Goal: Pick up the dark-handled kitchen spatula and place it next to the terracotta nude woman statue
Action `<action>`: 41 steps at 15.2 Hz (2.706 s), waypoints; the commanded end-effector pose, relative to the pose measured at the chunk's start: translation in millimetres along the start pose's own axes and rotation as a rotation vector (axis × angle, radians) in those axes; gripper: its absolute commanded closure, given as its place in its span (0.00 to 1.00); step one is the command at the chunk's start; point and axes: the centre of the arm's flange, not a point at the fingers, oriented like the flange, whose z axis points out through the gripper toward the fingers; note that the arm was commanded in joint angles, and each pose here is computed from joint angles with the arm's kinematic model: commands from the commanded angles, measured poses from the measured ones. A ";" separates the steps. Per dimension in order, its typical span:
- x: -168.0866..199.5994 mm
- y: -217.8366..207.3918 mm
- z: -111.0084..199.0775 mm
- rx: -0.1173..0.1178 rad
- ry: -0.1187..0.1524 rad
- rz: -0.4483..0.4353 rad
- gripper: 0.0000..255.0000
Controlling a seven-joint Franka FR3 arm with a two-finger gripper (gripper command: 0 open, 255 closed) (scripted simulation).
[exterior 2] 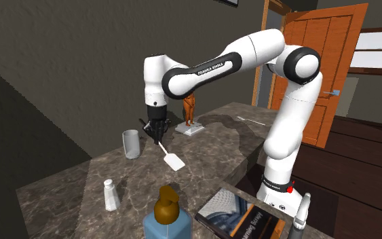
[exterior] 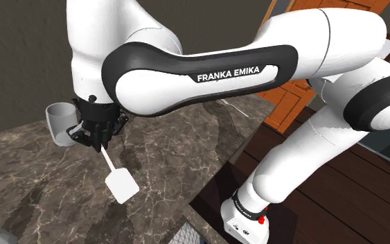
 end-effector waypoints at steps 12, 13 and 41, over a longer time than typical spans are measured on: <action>4.8 0.1 -69.3 0.000 0.000 0.000 1.00; 5.1 0.1 -74.5 0.000 0.000 0.000 1.00; 15.0 0.0 -222.1 0.000 0.000 0.000 1.00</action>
